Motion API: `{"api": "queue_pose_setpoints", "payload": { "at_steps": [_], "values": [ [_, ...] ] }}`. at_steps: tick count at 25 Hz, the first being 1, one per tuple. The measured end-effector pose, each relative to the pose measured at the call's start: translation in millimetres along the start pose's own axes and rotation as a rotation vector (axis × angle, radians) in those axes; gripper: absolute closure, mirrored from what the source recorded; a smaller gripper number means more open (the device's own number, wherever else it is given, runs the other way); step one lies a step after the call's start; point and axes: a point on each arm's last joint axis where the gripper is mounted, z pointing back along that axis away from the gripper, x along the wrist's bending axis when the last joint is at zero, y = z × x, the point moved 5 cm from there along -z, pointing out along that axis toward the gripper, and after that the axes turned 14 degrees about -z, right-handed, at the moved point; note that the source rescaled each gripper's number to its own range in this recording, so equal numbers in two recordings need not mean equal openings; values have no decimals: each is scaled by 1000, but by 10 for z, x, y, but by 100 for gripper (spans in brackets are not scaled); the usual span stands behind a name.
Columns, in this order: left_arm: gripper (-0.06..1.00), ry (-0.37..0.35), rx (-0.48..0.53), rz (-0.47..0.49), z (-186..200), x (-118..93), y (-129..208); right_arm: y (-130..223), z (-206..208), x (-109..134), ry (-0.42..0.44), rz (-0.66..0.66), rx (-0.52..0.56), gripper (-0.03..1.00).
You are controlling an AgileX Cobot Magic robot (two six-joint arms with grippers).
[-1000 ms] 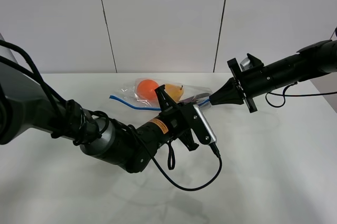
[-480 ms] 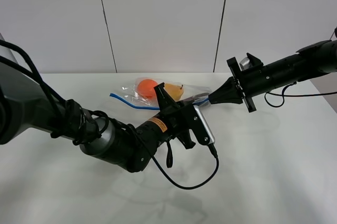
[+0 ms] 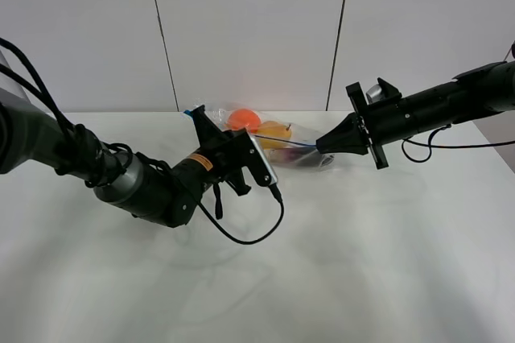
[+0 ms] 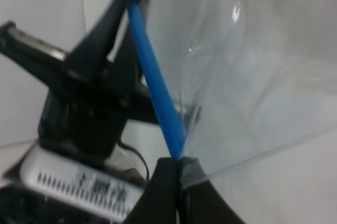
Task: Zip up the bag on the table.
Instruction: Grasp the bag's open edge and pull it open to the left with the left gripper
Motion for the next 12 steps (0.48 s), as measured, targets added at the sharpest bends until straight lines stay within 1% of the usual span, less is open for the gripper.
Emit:
{"api": "queue_pose_setpoints", "payload": {
  "at_steps": [8, 12],
  "values": [
    [94, -18, 42, -57, -79, 173, 461, 4, -9, 12, -5, -1, 1, 97],
    [94, -31, 83, -72, -92, 262, 711, 0, -9, 21, -11, -4, -1, 97]
  ]
}}
